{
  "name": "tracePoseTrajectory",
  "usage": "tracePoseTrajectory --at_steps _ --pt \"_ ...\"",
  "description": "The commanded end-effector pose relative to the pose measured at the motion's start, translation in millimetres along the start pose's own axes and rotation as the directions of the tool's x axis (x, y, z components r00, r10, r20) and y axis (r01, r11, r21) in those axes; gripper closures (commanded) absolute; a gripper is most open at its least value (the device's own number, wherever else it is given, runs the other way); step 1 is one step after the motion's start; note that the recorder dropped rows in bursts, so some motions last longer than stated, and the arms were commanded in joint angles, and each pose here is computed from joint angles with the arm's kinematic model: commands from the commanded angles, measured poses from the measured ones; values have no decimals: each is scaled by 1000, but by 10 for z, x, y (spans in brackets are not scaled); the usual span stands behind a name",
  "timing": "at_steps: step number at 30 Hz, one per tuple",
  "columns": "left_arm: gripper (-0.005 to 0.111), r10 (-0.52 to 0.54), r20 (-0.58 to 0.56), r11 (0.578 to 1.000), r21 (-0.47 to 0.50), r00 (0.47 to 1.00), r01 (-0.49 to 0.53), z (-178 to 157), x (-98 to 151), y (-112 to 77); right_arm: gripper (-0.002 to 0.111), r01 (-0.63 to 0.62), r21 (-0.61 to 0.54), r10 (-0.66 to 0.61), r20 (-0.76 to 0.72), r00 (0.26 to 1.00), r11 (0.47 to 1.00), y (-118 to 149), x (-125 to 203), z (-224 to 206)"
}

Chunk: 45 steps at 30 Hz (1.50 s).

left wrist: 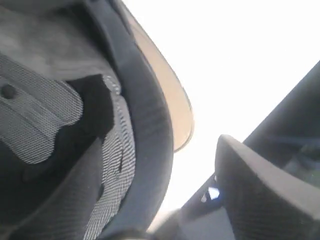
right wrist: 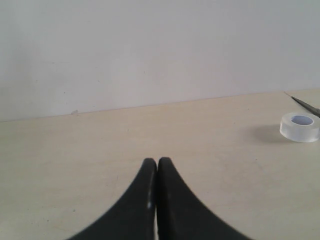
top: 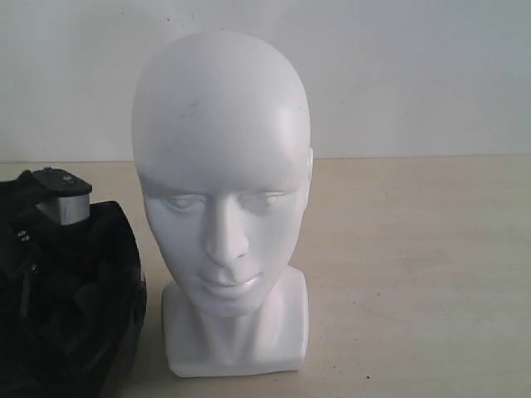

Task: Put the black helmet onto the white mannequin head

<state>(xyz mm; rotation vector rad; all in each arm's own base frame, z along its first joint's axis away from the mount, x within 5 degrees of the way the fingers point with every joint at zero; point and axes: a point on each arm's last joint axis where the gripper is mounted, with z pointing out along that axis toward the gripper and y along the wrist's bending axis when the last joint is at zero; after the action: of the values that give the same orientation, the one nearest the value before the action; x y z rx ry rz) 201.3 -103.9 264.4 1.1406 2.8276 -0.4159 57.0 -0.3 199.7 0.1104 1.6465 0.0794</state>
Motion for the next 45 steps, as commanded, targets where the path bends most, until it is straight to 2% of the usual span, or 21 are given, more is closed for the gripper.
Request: tracePoseTrajectory --at_steps 1,4,6,7,15,19,22,29,35,38,40,45 --pt "45 -110 69 994 -6 992 111 -176 -36 -54 108 3 -1 -3 4 1000 1000 -1 9 0" --pt "45 -241 99 968 92 965 233 -200 -85 -131 108 3 -1 -3 4 1000 1000 -1 9 0" --pt "45 -278 121 948 198 953 251 -216 -133 -219 108 3 -1 -3 4 1000 1000 -1 9 0" --pt "46 -279 127 944 216 952 248 -217 -146 -242 108 3 -1 -3 4 1000 1000 -1 9 0" --pt "49 -225 162 969 139 961 204 -149 -223 -363 108 3 -1 -3 4 1000 1000 -1 9 0" --pt "49 -259 154 966 37 954 256 -132 -204 -297 108 3 -1 -3 4 1000 1000 -1 9 0" --pt "49 -312 163 948 -9 936 318 -132 -198 -245 108 3 -1 -3 4 1000 1000 -1 9 0" --pt "50 -345 186 937 13 920 349 -132 -227 -250 108 3 -1 -3 4 1000 1000 -1 9 0" --pt "54 -357 180 928 -40 917 369 -131 -203 -204 108 3 -1 -3 4 1000 1000 -1 9 0" --pt "54 -361 185 928 -27 914 372 -132 -211 -212 108 3 -1 -3 4 1000 1000 -1 9 0" --pt "51 -367 192 926 -13 910 377 -129 -225 -219 108 3 -1 -3 4 1000 1000 -1 9 0" --pt "35 -367 200 926 -13 909 377 -130 -232 -216 108 3 -1 -3 4 1000 1000 -1 9 0"
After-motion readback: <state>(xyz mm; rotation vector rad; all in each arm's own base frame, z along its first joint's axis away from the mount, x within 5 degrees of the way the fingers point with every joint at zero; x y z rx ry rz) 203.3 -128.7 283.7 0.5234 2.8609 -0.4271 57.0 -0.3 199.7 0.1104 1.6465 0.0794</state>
